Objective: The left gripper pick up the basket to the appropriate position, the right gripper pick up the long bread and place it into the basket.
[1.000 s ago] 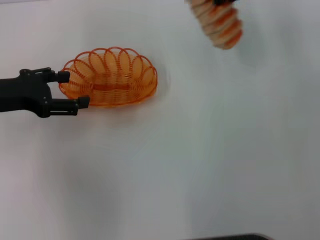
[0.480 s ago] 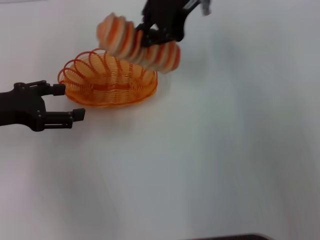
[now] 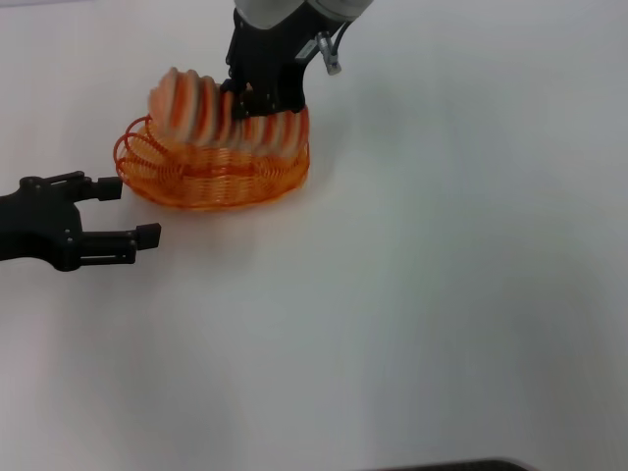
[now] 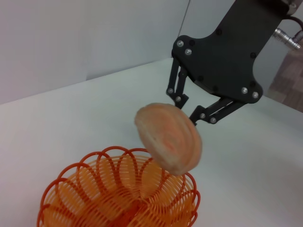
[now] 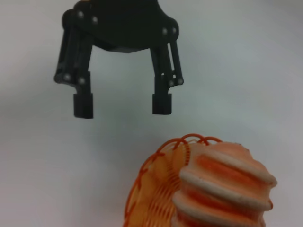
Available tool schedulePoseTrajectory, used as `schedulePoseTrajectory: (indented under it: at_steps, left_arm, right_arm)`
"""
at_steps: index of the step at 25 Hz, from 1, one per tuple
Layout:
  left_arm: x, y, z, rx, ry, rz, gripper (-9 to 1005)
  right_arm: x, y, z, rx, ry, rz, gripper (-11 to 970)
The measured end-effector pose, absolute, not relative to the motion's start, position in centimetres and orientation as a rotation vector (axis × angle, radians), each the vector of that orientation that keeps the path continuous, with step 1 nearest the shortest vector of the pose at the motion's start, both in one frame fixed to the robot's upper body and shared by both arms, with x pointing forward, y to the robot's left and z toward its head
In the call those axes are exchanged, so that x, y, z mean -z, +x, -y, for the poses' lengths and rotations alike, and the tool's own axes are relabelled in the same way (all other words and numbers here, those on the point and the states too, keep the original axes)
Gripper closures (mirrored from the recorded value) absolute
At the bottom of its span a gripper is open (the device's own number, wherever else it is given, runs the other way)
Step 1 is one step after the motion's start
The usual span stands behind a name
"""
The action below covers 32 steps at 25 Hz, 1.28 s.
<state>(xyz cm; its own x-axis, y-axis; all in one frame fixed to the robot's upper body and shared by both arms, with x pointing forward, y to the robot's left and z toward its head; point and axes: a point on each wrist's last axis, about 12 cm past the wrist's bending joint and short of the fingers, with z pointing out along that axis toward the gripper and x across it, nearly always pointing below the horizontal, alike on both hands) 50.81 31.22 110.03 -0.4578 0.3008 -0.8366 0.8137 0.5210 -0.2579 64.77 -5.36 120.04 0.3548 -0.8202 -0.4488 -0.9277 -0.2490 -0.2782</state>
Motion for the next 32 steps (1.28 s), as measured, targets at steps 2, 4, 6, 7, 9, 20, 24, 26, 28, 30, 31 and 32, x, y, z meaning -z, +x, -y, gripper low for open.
schedulePoseTrajectory:
  at_steps: [2, 4, 6, 7, 9, 20, 24, 26, 28, 30, 31, 32]
  left_arm:
    - [-110.0, 50.8, -31.3, 0.86, 0.904, -2.004, 96]
    - [-110.0, 50.8, -31.3, 0.861, 0.903, -2.004, 96]
    - [-109.9, 50.8, -31.3, 0.858, 0.899, -2.006, 96]
    - [-109.9, 50.8, -31.3, 0.858, 0.896, -2.007, 96]
    - [-109.9, 50.8, -31.3, 0.858, 0.895, -2.008, 96]
    - [-110.0, 50.8, -31.9, 0.835, 0.867, -2.006, 96]
    - [-110.1, 50.9, -32.7, 0.798, 0.83, -2.009, 96]
    - [-110.2, 51.0, -33.1, 0.78, 0.812, -2.01, 96]
    - [-110.2, 51.1, -33.2, 0.77, 0.805, -2.009, 96]
    - [-110.3, 51.1, -33.2, 0.768, 0.805, -2.008, 96]
    - [-110.4, 51.3, -33.2, 0.763, 0.808, -2.006, 96]
    - [-110.4, 51.3, -33.2, 0.763, 0.809, -2.005, 96]
  right_arm:
    - [-120.0, 64.9, 5.1, -0.283, -2.117, -1.513, 704]
    - [-119.9, 65.0, 4.9, -0.283, -2.104, -1.511, 695]
    - [-119.8, 64.9, 4.8, -0.292, -2.097, -1.509, 687]
    - [-119.8, 64.9, 4.8, -0.297, -2.095, -1.505, 683]
    - [-119.8, 64.8, 4.7, -0.309, -2.091, -1.496, 674]
    - [-119.9, 65.0, 6.2, -0.39, -1.963, -1.513, 389]
    - [-120.5, 64.7, 9.3, -0.499, -1.776, -1.523, 383]
    - [-120.4, 64.1, 11.4, -0.583, -1.682, -1.539, 385]
    - [-120.1, 63.2, 14.1, -0.687, -1.575, -1.559, 386]
    - [-119.6, 62.2, 16.7, -0.786, -1.487, -1.573, 387]
    - [-119.2, 61.5, 18.3, -0.846, -1.437, -1.576, 388]
    - [-118.9, 60.8, 19.9, -0.892, -1.391, -1.577, 389]
